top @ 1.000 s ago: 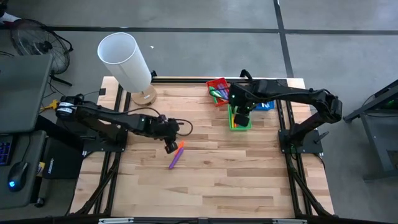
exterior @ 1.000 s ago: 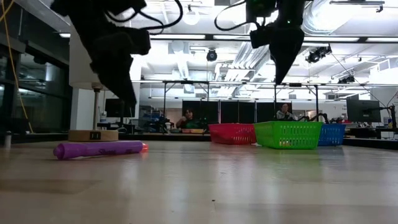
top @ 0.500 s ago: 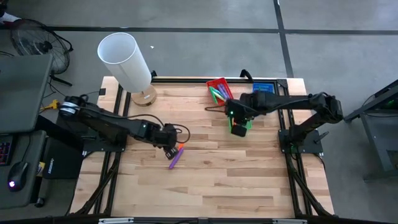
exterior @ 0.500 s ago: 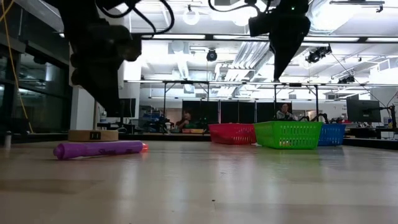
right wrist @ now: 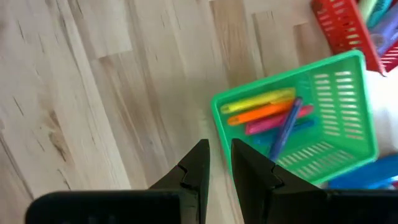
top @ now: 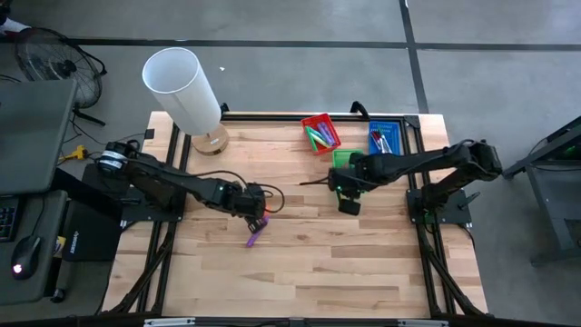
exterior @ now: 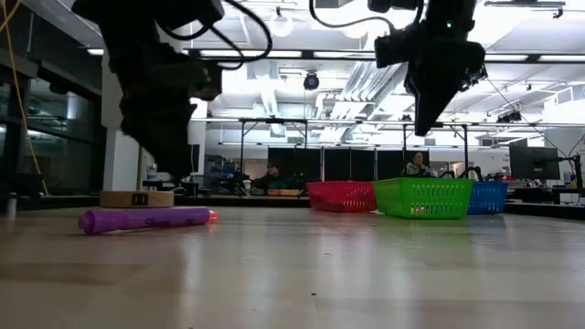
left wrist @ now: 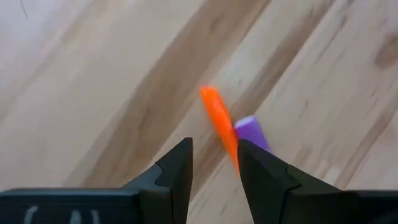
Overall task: Pick & Place Markers
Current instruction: Put the orange pen in the green bin
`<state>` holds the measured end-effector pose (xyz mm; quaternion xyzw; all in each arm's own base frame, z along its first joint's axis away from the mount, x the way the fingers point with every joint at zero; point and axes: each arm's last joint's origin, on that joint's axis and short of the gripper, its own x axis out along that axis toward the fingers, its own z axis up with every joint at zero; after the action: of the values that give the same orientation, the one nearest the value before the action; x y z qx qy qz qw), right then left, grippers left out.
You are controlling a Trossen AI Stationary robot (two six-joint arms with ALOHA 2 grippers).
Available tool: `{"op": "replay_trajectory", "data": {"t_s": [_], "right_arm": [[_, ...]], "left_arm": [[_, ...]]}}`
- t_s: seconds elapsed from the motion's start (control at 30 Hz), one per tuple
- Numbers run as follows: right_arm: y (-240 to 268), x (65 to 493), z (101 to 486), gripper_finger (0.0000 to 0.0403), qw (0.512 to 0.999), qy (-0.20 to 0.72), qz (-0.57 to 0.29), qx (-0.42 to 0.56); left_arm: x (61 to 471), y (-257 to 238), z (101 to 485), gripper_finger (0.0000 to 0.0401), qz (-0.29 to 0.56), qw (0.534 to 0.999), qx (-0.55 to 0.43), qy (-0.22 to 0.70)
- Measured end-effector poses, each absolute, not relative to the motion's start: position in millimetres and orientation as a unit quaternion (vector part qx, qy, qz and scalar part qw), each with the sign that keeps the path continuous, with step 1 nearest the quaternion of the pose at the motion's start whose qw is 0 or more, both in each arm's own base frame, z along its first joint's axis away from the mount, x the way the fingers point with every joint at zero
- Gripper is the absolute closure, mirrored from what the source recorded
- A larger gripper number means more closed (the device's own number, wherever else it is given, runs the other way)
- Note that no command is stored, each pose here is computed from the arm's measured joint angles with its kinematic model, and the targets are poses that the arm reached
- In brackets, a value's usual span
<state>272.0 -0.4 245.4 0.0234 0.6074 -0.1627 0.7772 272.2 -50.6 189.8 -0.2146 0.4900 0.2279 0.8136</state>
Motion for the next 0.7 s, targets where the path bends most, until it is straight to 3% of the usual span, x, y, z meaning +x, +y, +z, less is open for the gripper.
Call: {"op": "replay_trajectory", "data": {"t_s": [0.27,0.7], "right_arm": [[0,274,233,0.0347,0.79,0.592,-0.16,0.029],[0,276,234,0.0347,0.797,0.583,-0.151,0.035]], "left_arm": [[281,-37,200,0.0277,0.248,0.822,-0.211,0.467],[297,-32,175,0.0275,0.23,0.806,-0.203,0.506]]}}
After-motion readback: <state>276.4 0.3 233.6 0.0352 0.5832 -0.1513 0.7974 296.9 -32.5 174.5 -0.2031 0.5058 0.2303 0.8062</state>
